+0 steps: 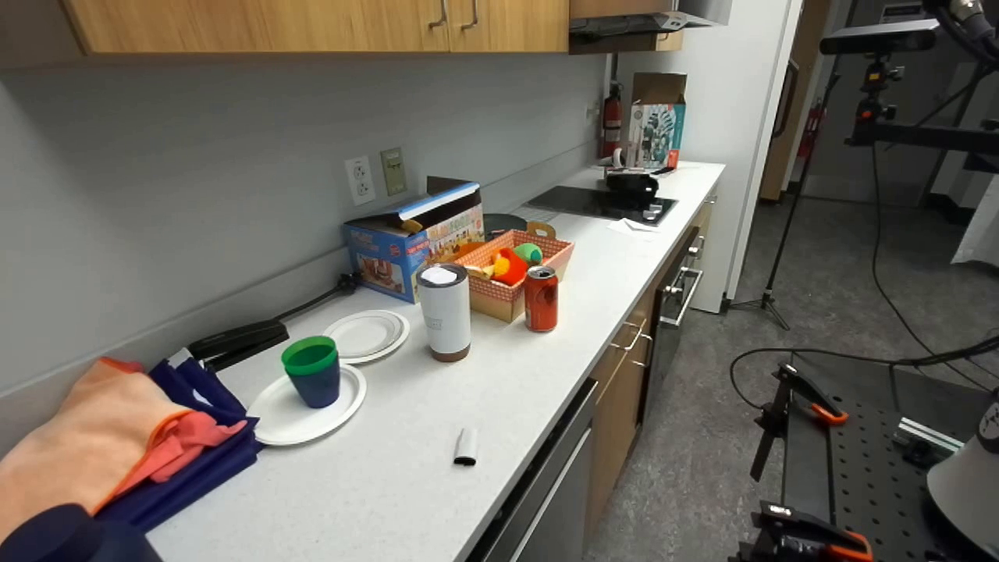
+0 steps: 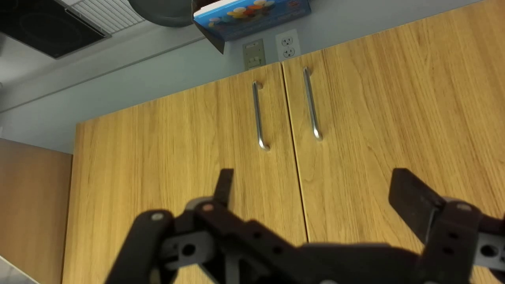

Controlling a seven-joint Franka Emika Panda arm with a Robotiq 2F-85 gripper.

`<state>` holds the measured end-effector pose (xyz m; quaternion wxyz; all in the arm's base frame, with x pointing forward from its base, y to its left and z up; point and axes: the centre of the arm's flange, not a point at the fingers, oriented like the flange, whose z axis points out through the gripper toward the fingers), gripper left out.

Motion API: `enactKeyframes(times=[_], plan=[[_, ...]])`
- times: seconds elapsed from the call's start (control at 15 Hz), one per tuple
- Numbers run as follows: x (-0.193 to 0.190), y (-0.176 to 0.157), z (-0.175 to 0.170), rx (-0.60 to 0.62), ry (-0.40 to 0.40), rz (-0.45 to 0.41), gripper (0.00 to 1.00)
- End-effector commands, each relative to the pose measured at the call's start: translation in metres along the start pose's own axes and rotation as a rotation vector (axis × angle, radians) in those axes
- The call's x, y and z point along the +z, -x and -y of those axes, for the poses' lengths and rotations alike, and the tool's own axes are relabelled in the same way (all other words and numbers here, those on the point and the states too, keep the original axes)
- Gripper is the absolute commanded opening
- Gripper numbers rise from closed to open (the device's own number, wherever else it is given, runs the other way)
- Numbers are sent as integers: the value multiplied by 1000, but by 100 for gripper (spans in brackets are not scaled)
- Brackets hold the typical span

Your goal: Close the top left cabinet door

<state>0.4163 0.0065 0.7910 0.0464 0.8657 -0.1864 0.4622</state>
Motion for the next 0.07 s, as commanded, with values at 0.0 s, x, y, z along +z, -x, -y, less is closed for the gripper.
enactKeyframes(times=[0.0], plan=[[0,0,0,0,0,0,100]])
